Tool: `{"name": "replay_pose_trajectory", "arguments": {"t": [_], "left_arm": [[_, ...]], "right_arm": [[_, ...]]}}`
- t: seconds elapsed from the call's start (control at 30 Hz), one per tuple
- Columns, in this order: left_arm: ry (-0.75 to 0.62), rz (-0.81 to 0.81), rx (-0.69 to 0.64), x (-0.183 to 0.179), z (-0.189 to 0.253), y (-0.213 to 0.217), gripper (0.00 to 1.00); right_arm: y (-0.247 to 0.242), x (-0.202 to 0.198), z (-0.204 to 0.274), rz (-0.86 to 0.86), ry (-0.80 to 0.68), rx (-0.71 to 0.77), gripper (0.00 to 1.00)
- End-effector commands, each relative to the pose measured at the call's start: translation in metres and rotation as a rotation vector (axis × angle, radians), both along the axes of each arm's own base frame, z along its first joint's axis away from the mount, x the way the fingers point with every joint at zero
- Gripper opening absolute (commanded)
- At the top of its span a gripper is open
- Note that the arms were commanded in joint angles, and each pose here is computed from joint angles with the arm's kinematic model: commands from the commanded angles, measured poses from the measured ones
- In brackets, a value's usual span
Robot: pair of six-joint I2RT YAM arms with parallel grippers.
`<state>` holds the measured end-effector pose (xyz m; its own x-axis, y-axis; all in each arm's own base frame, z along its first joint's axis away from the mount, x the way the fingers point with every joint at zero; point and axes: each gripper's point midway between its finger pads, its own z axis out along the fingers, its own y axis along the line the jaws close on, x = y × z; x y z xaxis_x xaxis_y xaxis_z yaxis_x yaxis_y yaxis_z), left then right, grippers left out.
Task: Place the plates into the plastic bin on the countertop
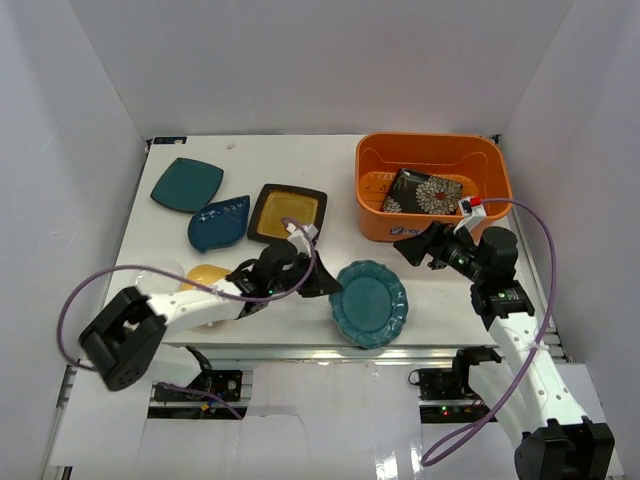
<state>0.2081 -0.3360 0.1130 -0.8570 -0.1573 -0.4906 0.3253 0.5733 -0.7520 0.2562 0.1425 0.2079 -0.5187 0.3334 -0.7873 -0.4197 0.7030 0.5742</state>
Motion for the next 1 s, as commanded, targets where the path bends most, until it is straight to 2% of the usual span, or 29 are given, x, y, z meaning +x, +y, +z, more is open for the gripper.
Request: {"name": "replay_pose_trajectory", "arguments": {"t": [0.0,0.07,0.23,0.4,0.47,0.7,0.73,0.77,0.8,0.83,0.87,0.93,0.97], "left_arm": [[-0.143,-0.047,-0.130,-0.010,0.073,0.016,0.00],[-0.159,-0.046,-0.165,-0.014,0.092,0.032,0.00],[-0.186,-0.059,-0.208,-0.020,0.114,0.051,0.00],[-0.242,-0.068,-0.224,-0.016,0.140,0.062,0.00],[-0.259,-0.087,-0.246,-0.018,0.151,0.061,0.00],[-0.333,-0.134,-0.296,-0.029,0.185,0.064,0.00],[-0.337,-0.138,-0.294,-0.032,0.187,0.065,0.00],[-0.342,-0.133,-0.293,-0.032,0.189,0.066,0.00],[-0.349,-0.133,-0.292,-0.032,0.191,0.066,0.00],[-0.334,-0.113,-0.270,-0.030,0.186,0.069,0.00],[-0.334,-0.099,-0.256,-0.027,0.185,0.070,0.01],[-0.345,-0.031,-0.199,-0.017,0.182,0.077,0.17],[-0.361,0.008,-0.179,-0.012,0.183,0.082,0.38]], "right_arm": [[0.010,-0.013,-0.004,0.105,-0.041,-0.023,0.91],[0.014,-0.015,-0.012,0.133,-0.018,-0.029,0.90],[0.053,-0.052,-0.016,0.441,0.009,0.018,0.91],[0.082,-0.082,-0.010,0.621,-0.012,0.039,0.92],[0.087,-0.082,-0.010,0.629,-0.009,0.046,0.95],[0.092,-0.068,-0.024,0.568,0.032,0.008,0.96],[0.093,-0.069,-0.024,0.576,0.024,0.012,1.00],[0.096,-0.074,-0.021,0.610,0.023,0.030,0.85],[0.099,-0.075,-0.016,0.624,0.014,0.054,0.74],[0.101,-0.076,-0.015,0.636,0.017,0.068,0.55],[0.103,-0.080,-0.012,0.645,0.033,0.093,0.28],[0.105,-0.078,0.001,0.642,-0.008,0.124,0.13],[0.105,-0.076,0.006,0.626,-0.019,0.135,0.08]]}}
